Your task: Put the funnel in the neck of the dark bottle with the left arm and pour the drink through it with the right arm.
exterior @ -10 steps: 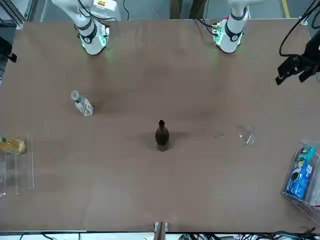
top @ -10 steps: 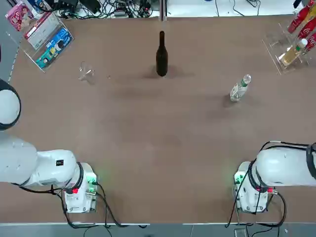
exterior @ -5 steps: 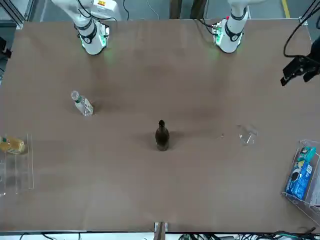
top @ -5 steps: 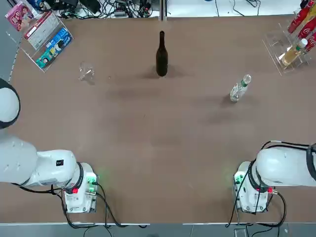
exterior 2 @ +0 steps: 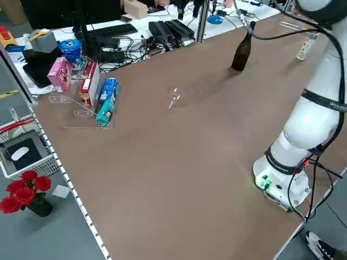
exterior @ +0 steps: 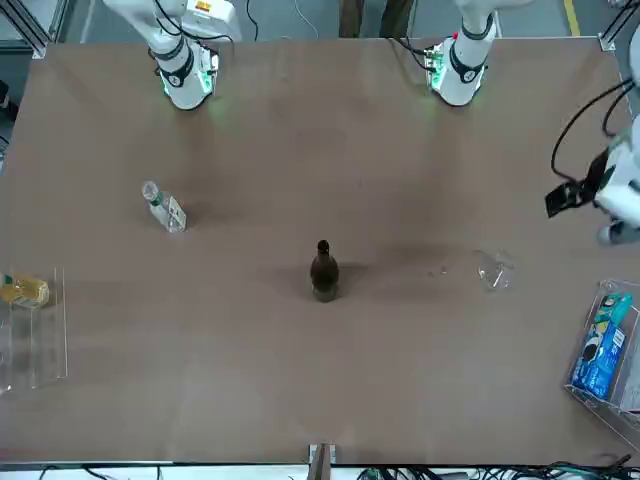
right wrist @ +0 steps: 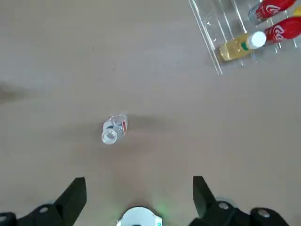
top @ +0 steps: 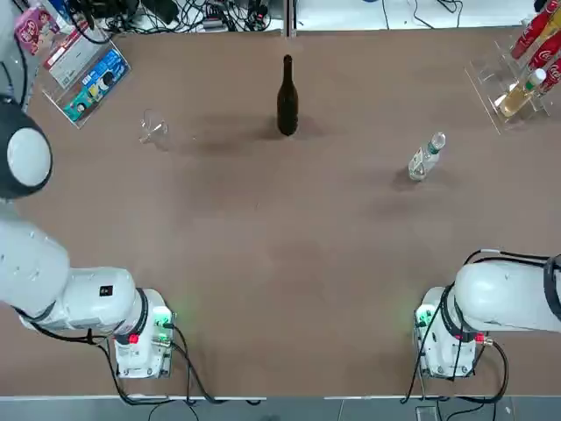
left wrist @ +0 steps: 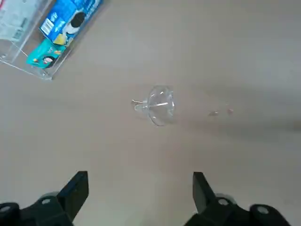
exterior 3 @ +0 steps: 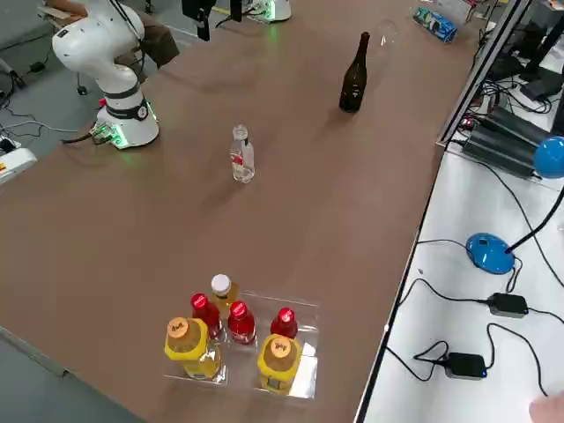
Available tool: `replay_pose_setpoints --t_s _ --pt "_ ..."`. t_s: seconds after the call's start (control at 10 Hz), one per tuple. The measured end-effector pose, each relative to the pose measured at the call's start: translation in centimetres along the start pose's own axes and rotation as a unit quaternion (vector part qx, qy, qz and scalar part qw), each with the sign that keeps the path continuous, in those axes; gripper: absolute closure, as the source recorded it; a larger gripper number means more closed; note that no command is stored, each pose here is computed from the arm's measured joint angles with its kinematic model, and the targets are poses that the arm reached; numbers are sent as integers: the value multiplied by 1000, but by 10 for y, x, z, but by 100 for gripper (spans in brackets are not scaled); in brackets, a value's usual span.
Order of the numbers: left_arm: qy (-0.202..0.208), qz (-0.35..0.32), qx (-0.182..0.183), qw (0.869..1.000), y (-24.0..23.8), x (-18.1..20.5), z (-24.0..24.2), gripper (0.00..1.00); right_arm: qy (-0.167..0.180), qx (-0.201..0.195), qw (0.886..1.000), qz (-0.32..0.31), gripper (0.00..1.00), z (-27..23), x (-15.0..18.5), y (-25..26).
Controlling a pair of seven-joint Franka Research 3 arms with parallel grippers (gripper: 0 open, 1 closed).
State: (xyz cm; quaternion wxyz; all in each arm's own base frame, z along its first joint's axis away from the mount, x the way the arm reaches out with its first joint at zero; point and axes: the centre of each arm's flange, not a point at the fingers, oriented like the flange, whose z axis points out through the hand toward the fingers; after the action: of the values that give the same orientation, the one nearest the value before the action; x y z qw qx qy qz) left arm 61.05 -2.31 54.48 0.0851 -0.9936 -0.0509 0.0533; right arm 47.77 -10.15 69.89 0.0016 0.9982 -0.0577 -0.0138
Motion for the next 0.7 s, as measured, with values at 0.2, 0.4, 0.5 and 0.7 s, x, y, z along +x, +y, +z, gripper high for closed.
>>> replay_pose_setpoints --t_s 0.2,0.4,0.5,0.7 --pt "-7 2 28 1000 11 29 69 1 15 -1 1000 1 0 -2 4 1" --pt "3 -13 49 999 24 39 132 1 19 -1 1000 -2 0 -2 6 -2" --pt "2 -12 64 998 33 39 161 1 20 3 1000 -8 0 -2 6 -8" --pt "-8 -4 125 992 59 40 220 1 18 13 1000 -21 0 1 8 -22"
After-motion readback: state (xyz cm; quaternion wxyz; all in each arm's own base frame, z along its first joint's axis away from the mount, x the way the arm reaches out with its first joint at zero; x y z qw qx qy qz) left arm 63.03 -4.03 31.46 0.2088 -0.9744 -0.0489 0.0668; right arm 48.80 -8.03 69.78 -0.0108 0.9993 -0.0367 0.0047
